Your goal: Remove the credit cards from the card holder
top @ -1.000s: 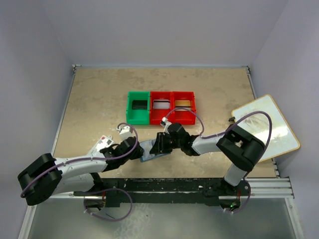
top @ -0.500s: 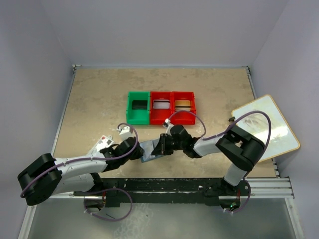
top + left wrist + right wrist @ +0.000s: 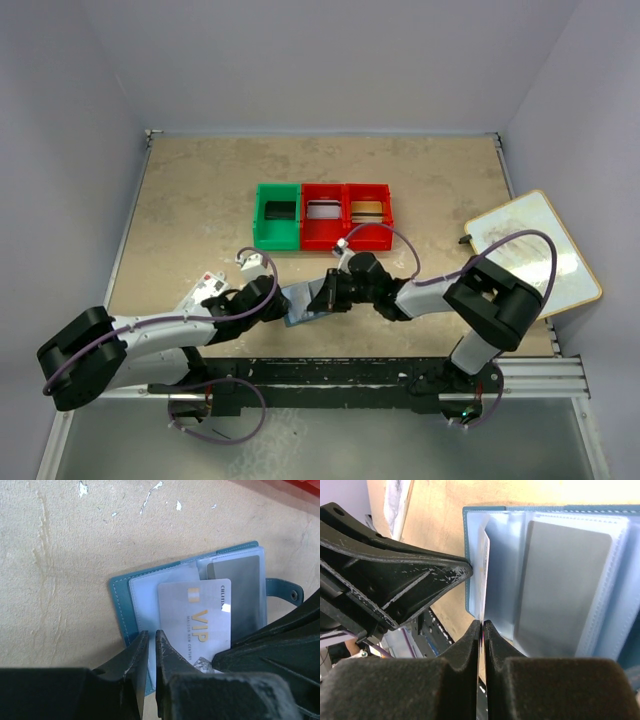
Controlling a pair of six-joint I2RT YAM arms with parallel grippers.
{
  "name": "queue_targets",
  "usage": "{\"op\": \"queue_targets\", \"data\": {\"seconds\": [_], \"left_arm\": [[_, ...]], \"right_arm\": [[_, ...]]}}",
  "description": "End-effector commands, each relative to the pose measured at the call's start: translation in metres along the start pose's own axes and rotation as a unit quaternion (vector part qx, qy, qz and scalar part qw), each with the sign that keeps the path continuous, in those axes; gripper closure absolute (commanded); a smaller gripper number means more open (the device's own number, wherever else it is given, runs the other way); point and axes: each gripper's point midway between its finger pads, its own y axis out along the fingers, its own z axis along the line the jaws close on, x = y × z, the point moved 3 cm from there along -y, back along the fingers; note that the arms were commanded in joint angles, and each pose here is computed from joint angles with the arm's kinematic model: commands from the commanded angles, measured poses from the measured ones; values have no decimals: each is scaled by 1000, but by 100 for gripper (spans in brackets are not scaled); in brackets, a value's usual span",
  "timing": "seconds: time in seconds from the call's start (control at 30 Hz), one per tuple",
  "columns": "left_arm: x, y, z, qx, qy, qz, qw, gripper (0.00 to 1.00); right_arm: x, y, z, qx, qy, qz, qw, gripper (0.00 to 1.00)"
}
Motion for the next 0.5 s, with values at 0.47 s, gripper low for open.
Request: {"op": "queue_targets", "data": {"seconds": [0.47], "left_arm": [[11,-13,-13,-19,9,-4,1000,83]], "right_arm": [[6,-10,-14,-31,10,-23,999,91]]}}
